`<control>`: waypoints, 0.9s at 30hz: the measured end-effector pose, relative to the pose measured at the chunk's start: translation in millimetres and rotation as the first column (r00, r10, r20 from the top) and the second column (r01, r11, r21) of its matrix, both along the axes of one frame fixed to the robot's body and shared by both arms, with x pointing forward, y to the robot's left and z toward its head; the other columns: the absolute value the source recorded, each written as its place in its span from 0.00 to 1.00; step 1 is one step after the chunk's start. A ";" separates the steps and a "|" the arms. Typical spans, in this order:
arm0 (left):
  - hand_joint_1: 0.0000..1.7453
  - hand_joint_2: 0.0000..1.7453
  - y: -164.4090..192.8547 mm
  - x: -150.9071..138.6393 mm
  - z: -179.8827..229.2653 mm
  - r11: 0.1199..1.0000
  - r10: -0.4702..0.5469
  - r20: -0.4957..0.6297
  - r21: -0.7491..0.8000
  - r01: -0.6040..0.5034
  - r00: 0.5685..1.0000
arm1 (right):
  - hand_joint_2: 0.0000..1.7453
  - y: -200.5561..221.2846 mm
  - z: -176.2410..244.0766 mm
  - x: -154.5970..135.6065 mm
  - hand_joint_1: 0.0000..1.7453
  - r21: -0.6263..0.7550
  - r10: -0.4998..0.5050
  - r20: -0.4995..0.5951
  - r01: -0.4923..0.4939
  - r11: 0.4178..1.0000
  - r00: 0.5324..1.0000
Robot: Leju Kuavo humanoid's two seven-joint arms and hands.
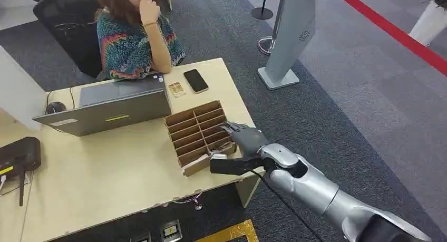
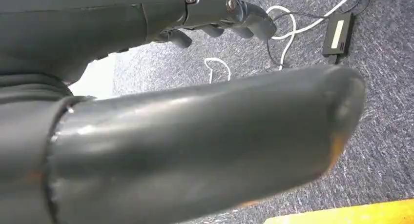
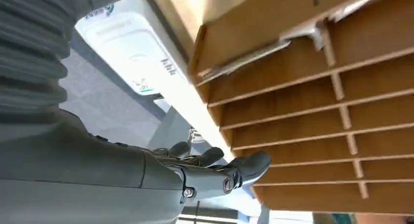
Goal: Pass the card to the sensor for recognition and then transmit it.
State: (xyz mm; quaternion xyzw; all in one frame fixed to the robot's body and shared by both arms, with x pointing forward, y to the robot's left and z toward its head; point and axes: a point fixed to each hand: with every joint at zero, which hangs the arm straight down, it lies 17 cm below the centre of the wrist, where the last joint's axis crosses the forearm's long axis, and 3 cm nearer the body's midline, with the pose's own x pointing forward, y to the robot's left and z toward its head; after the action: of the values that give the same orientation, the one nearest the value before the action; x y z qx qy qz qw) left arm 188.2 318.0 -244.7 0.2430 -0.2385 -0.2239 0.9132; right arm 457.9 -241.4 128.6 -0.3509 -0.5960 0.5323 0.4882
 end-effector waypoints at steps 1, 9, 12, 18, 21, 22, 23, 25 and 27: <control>0.00 0.00 0.1 0.6 0.3 1.000 0.000 0.002 0.001 0.000 1.000 | 1.00 2.5 -1.6 -1.1 0.00 0.002 0.006 -0.006 -0.006 1.000 1.000; 0.00 0.00 0.6 4.5 1.8 1.000 -0.006 0.010 0.004 0.006 1.000 | 1.00 15.1 -7.6 -5.4 0.00 -0.011 0.032 -0.020 -0.033 0.999 0.999; 0.00 0.00 1.8 4.5 1.8 1.000 -0.007 0.010 0.006 0.006 1.000 | 1.00 16.1 -6.0 -4.3 0.00 -0.030 0.026 0.000 -0.026 0.999 1.000; 0.00 0.00 2.3 4.6 2.0 1.000 -0.006 0.010 0.007 0.006 1.000 | 1.00 16.3 -2.4 -2.0 0.00 -0.044 0.016 0.026 -0.015 0.999 1.000; 0.00 0.00 1.4 5.4 2.3 1.000 -0.008 0.012 0.006 0.007 1.000 | 1.00 17.0 1.4 1.3 0.00 -0.056 0.002 0.060 0.001 0.998 0.998; 0.00 0.00 1.4 5.4 2.3 1.000 -0.008 0.012 0.006 0.007 1.000 | 1.00 16.8 1.4 1.5 0.00 -0.055 -0.001 0.061 0.005 0.998 0.998; 0.00 0.00 1.4 5.4 2.3 1.000 -0.008 0.012 0.006 0.007 1.000 | 1.00 16.9 0.9 1.7 0.00 -0.054 -0.004 0.062 0.007 0.999 0.998; 0.00 0.00 1.5 5.4 2.3 1.000 -0.008 0.012 0.006 0.007 1.000 | 1.00 17.6 -0.7 1.7 0.00 -0.053 -0.006 0.060 0.009 0.999 0.998; 0.00 0.00 1.2 5.3 2.2 1.000 -0.008 0.012 0.006 0.007 1.000 | 1.00 17.1 -2.5 1.9 0.00 -0.053 -0.011 0.056 0.014 0.998 0.998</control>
State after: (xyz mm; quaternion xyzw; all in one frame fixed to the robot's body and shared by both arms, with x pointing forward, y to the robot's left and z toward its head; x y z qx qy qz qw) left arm 193.5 319.2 -242.5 0.2459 -0.2441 -0.2265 0.9103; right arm 459.8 -224.3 126.0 -0.3823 -0.5927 0.5352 0.4649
